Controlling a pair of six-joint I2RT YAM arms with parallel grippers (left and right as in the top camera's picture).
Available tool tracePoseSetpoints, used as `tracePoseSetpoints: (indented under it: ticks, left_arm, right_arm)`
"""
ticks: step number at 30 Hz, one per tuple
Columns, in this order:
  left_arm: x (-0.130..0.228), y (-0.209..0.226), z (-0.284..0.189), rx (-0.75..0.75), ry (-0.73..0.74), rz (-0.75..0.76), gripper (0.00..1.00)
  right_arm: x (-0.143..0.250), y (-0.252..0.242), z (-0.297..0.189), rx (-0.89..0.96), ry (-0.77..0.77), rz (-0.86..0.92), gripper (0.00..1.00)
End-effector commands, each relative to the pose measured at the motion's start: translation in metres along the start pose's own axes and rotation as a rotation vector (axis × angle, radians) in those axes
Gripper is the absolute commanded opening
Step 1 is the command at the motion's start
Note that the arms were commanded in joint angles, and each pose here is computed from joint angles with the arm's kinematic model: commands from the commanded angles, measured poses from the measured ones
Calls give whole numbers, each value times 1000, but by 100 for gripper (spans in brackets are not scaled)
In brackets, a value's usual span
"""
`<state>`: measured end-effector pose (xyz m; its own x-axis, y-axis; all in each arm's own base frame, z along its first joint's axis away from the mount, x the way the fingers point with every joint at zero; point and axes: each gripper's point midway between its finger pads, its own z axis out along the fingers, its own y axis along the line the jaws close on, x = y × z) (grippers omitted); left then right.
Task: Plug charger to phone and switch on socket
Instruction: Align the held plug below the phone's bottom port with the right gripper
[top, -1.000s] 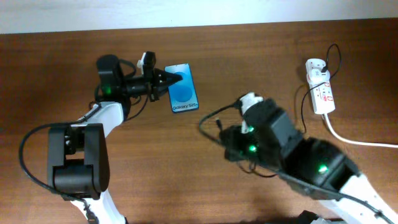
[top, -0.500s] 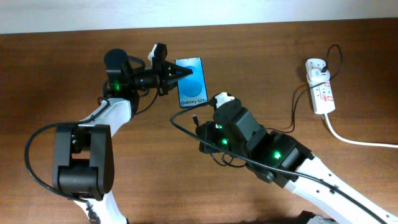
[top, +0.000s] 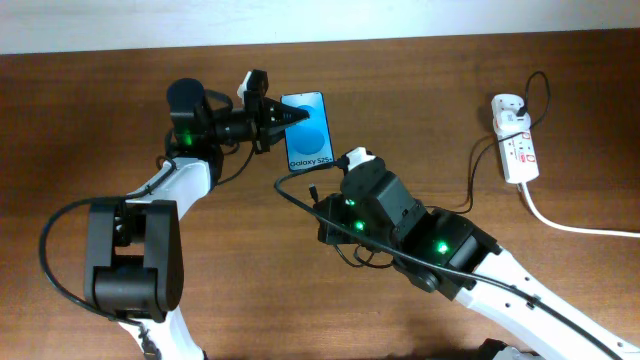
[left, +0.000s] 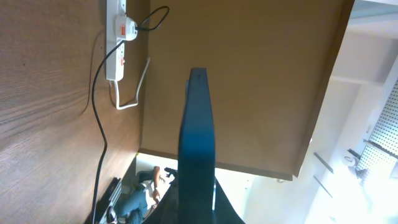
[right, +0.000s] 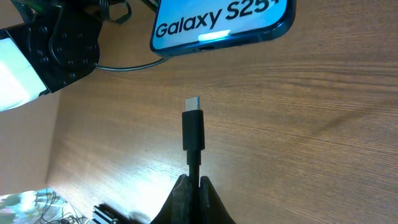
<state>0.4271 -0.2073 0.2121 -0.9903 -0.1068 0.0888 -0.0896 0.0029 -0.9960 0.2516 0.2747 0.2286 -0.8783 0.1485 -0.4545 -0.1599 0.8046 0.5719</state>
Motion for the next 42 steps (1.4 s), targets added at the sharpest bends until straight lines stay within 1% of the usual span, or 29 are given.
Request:
tracePoseSetpoints:
  ticks: [1,32,34,37,38,40,42]
  left_arm:
    - [-6,-7,-2,6,-17,48,0]
    - [-5,-7,-2,6,-9,67,0]
    - [-7,-7,-5,6,-17,67,0]
    - [-10,-8,-11,7,-29,66,0]
    - [-8,-8,-13,7,-15,66,0]
    - [-1,-7,-13,6,25,66,0]
    - [-1,-7,-13,6,25,66,0]
  right_arm:
    - [8,0,1,-3,33,5,4]
    - [5,0,1,2,18,13,4]
    - [2,-3,1,20,-2,78,4]
    - [-3,-7,1,41,-28,84,4]
    - [-8,-11,0,64,-58,83,4]
    - [-15,-5,0,38,-87,81,4]
    - [-23,4,0,2,-118,74,4]
